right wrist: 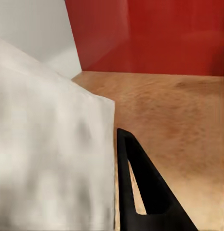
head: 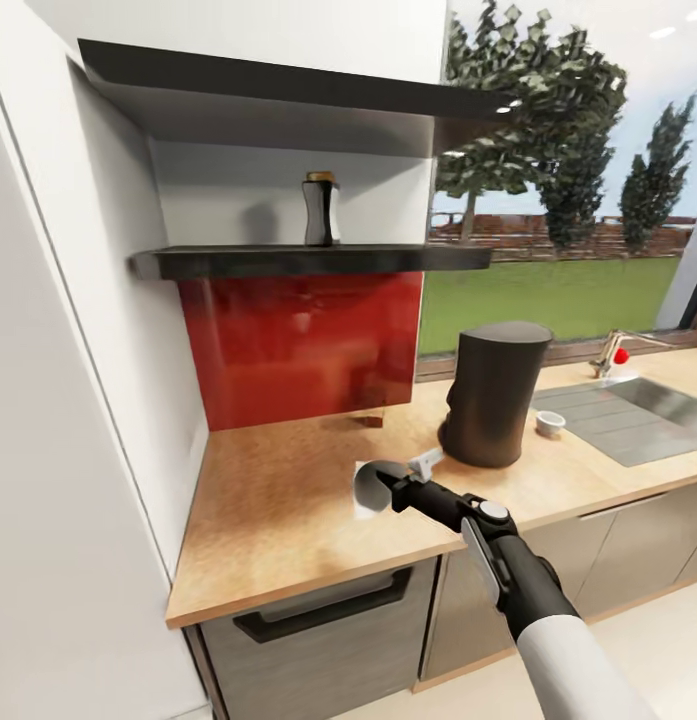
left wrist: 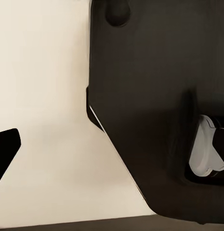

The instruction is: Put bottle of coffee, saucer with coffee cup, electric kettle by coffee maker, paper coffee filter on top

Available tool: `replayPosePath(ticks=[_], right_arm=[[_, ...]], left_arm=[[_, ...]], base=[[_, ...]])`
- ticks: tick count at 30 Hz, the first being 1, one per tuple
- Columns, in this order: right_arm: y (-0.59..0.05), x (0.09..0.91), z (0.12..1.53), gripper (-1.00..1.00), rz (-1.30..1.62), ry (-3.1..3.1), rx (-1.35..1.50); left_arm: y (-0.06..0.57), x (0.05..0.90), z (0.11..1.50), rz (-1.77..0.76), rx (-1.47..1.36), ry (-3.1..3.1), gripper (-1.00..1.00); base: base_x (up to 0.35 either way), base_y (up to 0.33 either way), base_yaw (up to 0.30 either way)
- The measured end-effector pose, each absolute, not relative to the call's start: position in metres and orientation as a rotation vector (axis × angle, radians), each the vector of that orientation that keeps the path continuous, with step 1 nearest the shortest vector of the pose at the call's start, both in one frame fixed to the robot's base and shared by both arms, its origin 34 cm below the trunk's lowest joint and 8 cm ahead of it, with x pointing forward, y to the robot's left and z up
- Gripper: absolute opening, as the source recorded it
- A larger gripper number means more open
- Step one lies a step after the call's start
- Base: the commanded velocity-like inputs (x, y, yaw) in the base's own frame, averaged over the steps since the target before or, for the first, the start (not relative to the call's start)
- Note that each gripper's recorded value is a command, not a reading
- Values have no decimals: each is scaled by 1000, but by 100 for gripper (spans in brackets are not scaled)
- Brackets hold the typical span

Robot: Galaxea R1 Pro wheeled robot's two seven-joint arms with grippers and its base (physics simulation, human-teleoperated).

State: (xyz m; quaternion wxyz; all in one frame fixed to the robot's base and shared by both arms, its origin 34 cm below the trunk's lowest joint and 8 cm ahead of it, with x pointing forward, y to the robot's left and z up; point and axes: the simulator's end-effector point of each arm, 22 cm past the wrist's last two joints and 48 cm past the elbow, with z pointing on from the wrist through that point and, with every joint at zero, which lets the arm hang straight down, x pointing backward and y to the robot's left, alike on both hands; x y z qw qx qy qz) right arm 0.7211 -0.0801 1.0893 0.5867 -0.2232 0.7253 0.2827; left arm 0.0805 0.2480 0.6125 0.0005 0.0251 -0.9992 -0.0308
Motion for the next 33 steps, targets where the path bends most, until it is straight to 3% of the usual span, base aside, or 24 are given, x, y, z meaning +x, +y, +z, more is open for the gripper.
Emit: replayPosePath(ticks=[6, 33], right_arm=[[-80, 721, 1089, -100, 659, 1691, -522], [-79, 721, 1090, -100, 659, 1690, -524]], left_arm=[[248, 81, 613, -97, 79, -3138, 100], [248, 81, 613, -97, 81, -3138, 100]], base=[[159, -307, -138], [161, -307, -262]])
